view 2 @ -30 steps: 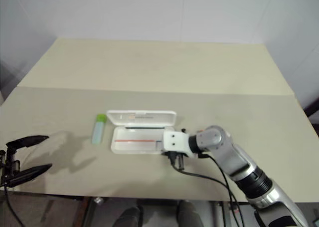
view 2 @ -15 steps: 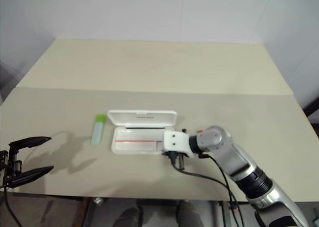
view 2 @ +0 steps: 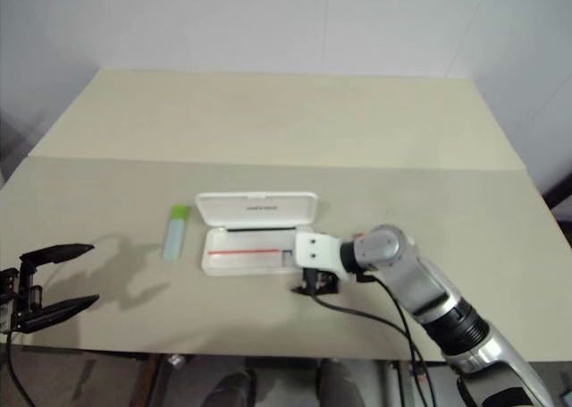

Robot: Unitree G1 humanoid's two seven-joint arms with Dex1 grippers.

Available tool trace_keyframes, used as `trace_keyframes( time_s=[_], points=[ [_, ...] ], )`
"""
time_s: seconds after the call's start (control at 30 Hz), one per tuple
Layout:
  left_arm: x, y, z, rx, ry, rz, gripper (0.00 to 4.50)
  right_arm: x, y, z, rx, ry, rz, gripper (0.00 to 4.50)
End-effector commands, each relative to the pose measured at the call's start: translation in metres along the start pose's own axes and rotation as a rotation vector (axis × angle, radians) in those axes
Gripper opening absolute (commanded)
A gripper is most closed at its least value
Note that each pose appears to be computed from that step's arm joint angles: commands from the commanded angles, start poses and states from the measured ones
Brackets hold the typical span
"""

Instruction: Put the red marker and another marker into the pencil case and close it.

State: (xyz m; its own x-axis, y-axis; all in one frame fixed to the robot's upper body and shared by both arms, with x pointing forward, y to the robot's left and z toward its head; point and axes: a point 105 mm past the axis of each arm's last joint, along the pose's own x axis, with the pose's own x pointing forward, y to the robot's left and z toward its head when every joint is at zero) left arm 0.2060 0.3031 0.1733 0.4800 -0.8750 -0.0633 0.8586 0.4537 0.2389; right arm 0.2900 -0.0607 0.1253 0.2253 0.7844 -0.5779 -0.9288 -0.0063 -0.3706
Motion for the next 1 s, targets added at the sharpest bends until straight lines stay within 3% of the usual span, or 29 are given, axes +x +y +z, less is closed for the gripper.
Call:
trace_keyframes(
  time_s=[0.03, 0.33, 0.5, 0.63, 1.0],
  points=[
    [0.000, -0.006, 0.006, 0.042, 0.010, -0.082, 4.50, -0.013, -0.004, 0.012, -0.008, -0.080, -0.009, 4.45],
    [0.007, -0.007, 0.009, 0.062, -0.021, -0.049, 4.50, -0.042, -0.017, 0.022, 0.004, -0.250, -0.045, 4.45],
    [0.015, -0.006, 0.028, 0.136, -0.130, -0.074, 4.50, -0.070, -0.033, 0.008, -0.003, -0.193, -0.121, 4.45],
    [0.022, -0.005, 0.034, 0.149, -0.183, -0.112, 4.50, -0.081, -0.040, -0.013, 0.024, -0.073, -0.156, 4.45],
    [0.042, -0.010, 0.021, 0.089, -0.168, -0.277, 4.50, -0.096, -0.047, -0.051, 0.162, 0.098, -0.286, 4.45]
  ],
)
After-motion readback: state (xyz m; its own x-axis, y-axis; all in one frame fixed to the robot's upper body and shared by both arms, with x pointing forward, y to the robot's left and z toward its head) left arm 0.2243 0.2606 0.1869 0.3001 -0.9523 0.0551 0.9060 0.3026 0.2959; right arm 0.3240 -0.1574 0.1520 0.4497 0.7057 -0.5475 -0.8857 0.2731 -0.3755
